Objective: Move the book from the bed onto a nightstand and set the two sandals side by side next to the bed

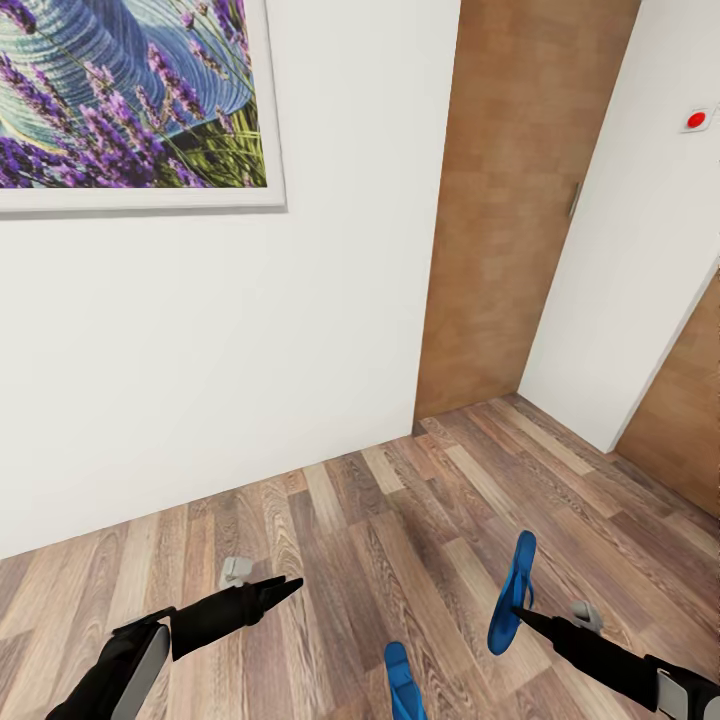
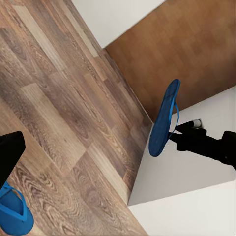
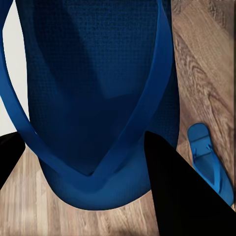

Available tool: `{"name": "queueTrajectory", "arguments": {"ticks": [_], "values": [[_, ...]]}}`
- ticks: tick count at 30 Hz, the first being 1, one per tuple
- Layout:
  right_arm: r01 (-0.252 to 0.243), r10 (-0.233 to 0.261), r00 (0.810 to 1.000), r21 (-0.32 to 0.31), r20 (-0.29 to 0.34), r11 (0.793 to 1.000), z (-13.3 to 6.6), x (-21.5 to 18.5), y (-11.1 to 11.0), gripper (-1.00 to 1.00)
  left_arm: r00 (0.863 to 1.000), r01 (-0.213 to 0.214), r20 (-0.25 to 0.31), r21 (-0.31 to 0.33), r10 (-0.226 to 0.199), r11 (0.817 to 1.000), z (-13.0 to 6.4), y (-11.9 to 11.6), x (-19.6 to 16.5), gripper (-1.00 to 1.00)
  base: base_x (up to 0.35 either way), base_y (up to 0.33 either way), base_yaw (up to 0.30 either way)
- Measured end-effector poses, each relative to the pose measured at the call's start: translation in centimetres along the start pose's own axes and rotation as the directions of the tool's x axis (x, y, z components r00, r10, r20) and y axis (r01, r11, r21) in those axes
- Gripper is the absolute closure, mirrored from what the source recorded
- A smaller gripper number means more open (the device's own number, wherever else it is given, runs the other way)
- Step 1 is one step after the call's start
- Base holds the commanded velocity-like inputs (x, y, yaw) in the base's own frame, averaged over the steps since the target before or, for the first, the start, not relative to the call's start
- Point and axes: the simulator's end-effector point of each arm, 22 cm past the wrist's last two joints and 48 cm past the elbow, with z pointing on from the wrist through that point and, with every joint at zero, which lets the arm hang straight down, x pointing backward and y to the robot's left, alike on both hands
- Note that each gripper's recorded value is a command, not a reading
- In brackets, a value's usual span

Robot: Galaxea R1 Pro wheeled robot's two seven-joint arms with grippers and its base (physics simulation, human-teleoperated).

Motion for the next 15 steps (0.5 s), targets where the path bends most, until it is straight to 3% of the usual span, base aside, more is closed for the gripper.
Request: {"name": "queueTrajectory", "arguments": {"ticks": [8,15], "values": [[0.000,0.000,1.000,0.000,0.000,1.000,0.00,0.00,0.00,1.00,1.000,0.000,0.000,0.000,0.000,1.000,0.01,-0.01,0.00,-1.00,0.000,-0.041,0.013],[0.000,0.000,1.000,0.000,0.000,1.000,0.01,0.01,0.00,1.00,1.000,0.000,0.000,0.000,0.000,1.000,0.00,-0.01,0.00,-1.00,0.000,-0.001,0.235]]}}
